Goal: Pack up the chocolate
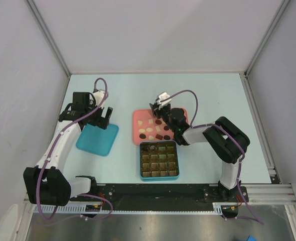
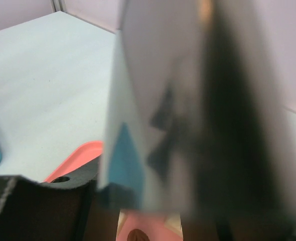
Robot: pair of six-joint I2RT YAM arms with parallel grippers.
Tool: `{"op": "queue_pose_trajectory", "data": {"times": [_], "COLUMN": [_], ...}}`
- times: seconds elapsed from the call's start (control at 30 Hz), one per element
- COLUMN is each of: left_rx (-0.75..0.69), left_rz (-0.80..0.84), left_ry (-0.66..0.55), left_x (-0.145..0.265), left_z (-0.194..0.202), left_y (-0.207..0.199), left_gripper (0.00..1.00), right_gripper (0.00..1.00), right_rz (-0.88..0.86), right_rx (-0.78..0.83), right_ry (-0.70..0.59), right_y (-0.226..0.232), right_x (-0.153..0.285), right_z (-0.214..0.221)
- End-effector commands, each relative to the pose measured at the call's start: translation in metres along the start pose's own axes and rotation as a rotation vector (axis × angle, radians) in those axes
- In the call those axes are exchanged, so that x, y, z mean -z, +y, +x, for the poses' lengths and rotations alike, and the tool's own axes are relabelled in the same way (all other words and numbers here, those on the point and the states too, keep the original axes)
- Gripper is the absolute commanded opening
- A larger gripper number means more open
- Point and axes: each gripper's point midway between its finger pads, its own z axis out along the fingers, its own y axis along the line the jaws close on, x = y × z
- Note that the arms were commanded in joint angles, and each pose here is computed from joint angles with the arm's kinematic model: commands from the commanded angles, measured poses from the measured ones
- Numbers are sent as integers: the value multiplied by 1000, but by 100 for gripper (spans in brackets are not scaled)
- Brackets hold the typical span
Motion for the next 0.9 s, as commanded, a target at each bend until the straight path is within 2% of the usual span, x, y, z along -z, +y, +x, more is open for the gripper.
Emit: {"op": "queue_pose_trajectory", "data": {"times": [0.0,0.23,0.47,0.63,0.87], "left_rx": [-12,-13,-13,-9,-7], "left_rz": [-30,-32,-32,-35,-29], "left_ry": [-25,-24,-28,-33,-43], "left_x": [2,3,5,6,7], "left_z": [-10,-9,-9,-8,-8], "left_y": [9,8,8,7,6], "left_gripper": [100,100,100,100,100], "right_gripper": [45,36,32,31,29], "right_rz": [11,-13,-23,-49,-111], "right_rx": [-19,-19,-19,-16,-32], "right_ry": [-64,-91,-185,-231,-134], "right_y": [-3,-1,-6,-3,21], "right_x": [-10,-8,3,32,95], "right_z": [-19,-34,-88,-130,-128]}}
